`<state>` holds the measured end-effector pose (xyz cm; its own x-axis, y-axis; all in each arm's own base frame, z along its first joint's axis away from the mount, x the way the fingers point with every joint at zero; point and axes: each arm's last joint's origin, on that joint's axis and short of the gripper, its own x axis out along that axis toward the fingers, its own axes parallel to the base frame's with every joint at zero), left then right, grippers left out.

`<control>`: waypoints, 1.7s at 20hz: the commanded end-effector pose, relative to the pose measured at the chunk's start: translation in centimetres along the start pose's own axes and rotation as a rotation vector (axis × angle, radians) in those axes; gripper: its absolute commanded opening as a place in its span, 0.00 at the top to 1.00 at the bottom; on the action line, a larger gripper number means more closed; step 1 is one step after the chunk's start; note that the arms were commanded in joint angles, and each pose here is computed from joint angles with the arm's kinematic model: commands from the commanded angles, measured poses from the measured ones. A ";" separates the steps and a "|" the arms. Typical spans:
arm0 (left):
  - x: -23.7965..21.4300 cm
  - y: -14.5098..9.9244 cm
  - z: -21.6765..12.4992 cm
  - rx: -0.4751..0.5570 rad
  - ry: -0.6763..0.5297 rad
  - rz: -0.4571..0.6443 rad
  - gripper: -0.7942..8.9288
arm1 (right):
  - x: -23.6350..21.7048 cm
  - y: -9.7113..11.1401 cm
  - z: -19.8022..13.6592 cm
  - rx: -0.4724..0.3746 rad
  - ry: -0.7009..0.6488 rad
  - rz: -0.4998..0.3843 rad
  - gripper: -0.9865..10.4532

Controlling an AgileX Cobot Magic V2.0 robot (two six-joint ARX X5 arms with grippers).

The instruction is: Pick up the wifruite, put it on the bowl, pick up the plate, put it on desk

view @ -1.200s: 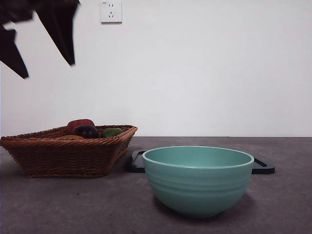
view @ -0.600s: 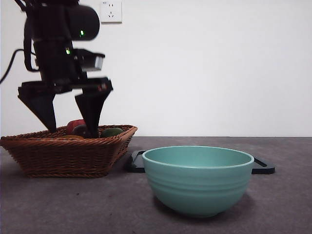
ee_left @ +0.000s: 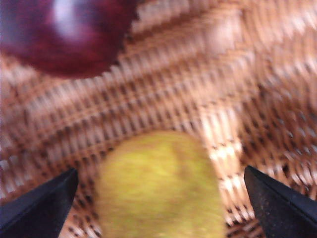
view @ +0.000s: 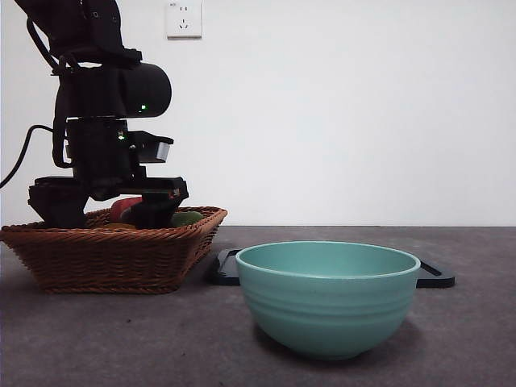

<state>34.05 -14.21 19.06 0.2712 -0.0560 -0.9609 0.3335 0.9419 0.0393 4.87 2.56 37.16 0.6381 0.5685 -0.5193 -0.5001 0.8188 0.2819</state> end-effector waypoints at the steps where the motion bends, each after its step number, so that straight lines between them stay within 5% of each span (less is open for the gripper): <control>1: 0.0 -0.1 0.6 -0.026 -0.015 0.001 0.32 | -0.4 0.2 0.3 -0.018 -0.019 0.009 0.43; 5: 0.0 0.0 0.5 -0.042 -0.002 0.002 0.61 | -0.4 0.2 0.3 -0.018 -0.020 0.008 0.43; 8: -0.2 0.0 0.5 -0.045 0.008 0.003 0.67 | -0.4 0.2 0.4 -0.019 -0.020 0.008 0.43; 20: -10.4 -1.0 1.5 -0.102 0.021 -0.108 0.67 | -0.4 0.2 0.4 -0.019 -0.020 0.009 0.43; 28: -18.2 -6.1 -2.9 -0.017 -0.088 -0.192 0.67 | -0.4 0.2 0.3 -0.018 -0.020 0.009 0.43; 34: -18.2 -11.7 -5.7 0.058 -0.016 -0.241 0.66 | -0.4 0.2 0.4 -0.018 -0.020 0.008 0.43</control>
<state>19.96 -21.86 34.60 0.1901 -0.2791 -0.9412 0.4699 0.8677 -0.1624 4.87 2.56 37.16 0.6379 0.5684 -0.5196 -0.4999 0.8189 0.2820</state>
